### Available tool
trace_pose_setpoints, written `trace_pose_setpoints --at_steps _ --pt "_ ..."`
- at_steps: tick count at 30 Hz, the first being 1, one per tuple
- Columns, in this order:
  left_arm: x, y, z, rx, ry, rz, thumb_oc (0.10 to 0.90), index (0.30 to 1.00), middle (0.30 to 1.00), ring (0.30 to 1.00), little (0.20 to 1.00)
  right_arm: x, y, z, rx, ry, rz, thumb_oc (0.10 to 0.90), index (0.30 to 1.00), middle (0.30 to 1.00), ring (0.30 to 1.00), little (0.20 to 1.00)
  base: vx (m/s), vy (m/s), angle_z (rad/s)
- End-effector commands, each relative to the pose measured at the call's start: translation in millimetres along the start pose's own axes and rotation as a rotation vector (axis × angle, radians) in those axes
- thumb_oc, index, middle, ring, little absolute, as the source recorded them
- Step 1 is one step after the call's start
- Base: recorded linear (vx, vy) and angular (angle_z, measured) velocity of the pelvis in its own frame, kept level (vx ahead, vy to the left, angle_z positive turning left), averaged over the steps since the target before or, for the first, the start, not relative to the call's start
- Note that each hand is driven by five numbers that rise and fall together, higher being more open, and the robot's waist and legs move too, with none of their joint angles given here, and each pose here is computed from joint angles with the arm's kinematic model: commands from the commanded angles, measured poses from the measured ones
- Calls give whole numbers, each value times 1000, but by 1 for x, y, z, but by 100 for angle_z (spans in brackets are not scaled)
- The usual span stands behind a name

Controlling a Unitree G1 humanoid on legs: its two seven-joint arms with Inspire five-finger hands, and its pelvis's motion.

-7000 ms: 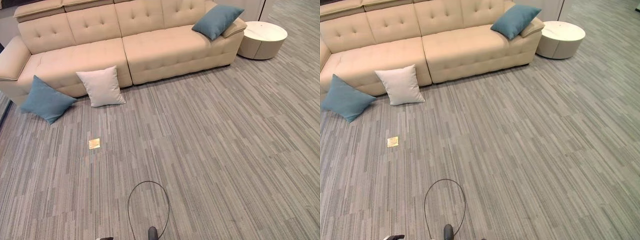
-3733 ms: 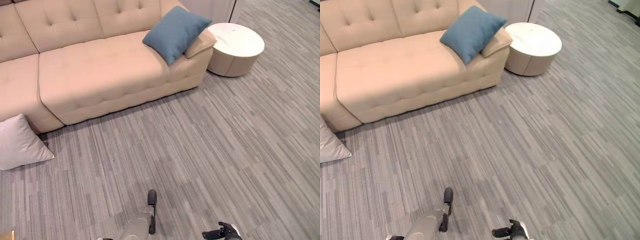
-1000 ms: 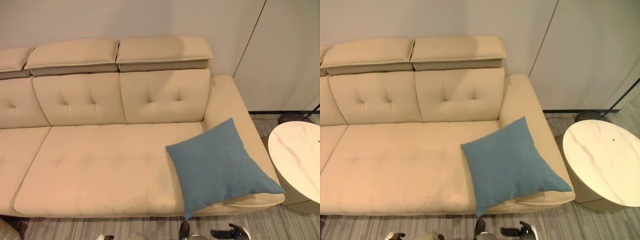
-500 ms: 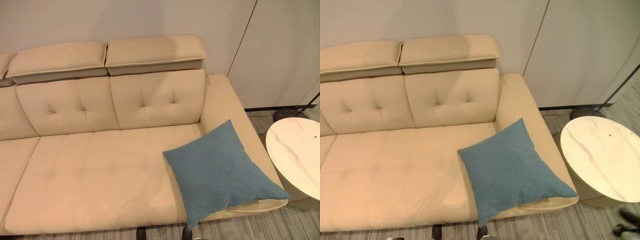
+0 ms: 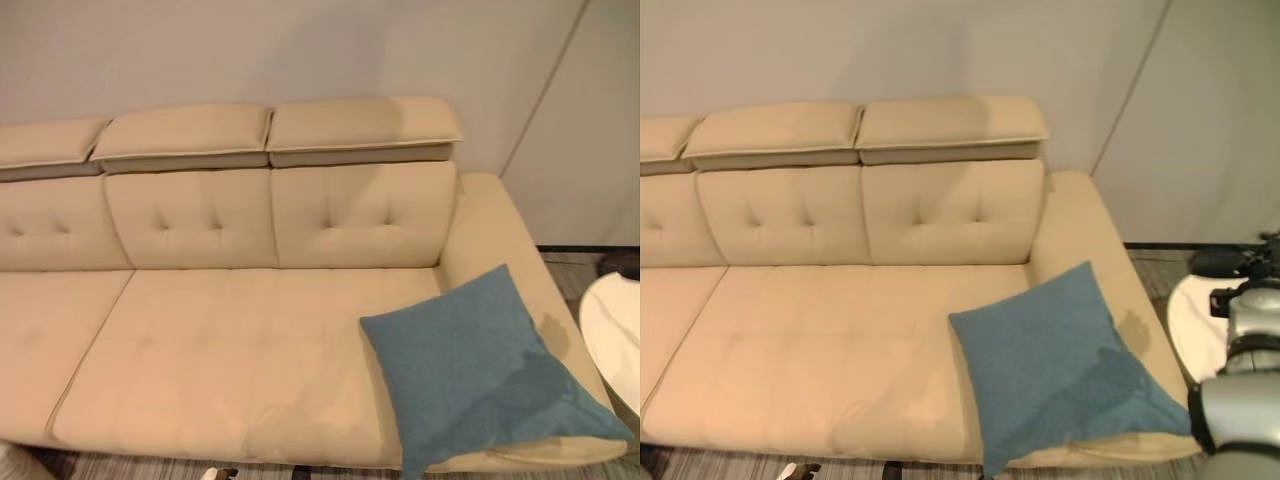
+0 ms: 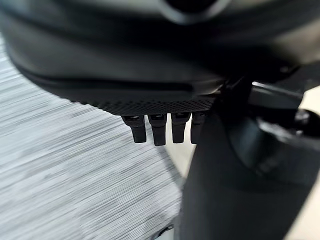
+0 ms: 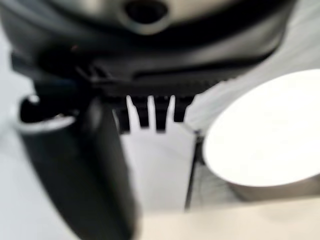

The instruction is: Pick up all the scattered cushions and arrange them neatly on the sofa.

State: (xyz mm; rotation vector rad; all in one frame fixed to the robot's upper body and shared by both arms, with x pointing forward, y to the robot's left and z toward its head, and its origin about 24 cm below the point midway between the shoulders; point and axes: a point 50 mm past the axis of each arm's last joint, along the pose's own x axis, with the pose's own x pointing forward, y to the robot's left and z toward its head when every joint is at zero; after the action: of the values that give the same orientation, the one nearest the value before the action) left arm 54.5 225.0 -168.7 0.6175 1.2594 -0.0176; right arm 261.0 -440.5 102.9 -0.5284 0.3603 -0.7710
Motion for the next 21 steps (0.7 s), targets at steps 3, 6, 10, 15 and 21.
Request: trace_pose_setpoints --at_steps 3,6,10,15,21 --pt "-3 -6 -19 -3 98 8 800 900 900 900 900 -21 46 -11 -136 -112 34 800 900 900 900 900 -20 49 -4" --pt "-4 -4 -22 -16 108 19 800 900 900 900 900 -30 65 -40 -166 -7 70 800 900 900 900 900 -1 13 3" --pt "-4 -1 -26 -24 120 29 800 900 900 900 900 -39 87 -58 -158 75 130 800 900 900 900 900 0 -2 3" --pt "-4 1 -29 -27 132 29 800 900 900 900 900 -63 126 -83 32 210 226 800 900 900 900 900 0 -1 1" --pt "-6 -7 -30 -8 137 4 800 900 900 900 900 -84 158 -91 61 257 314 800 900 900 900 900 -8 -10 12"
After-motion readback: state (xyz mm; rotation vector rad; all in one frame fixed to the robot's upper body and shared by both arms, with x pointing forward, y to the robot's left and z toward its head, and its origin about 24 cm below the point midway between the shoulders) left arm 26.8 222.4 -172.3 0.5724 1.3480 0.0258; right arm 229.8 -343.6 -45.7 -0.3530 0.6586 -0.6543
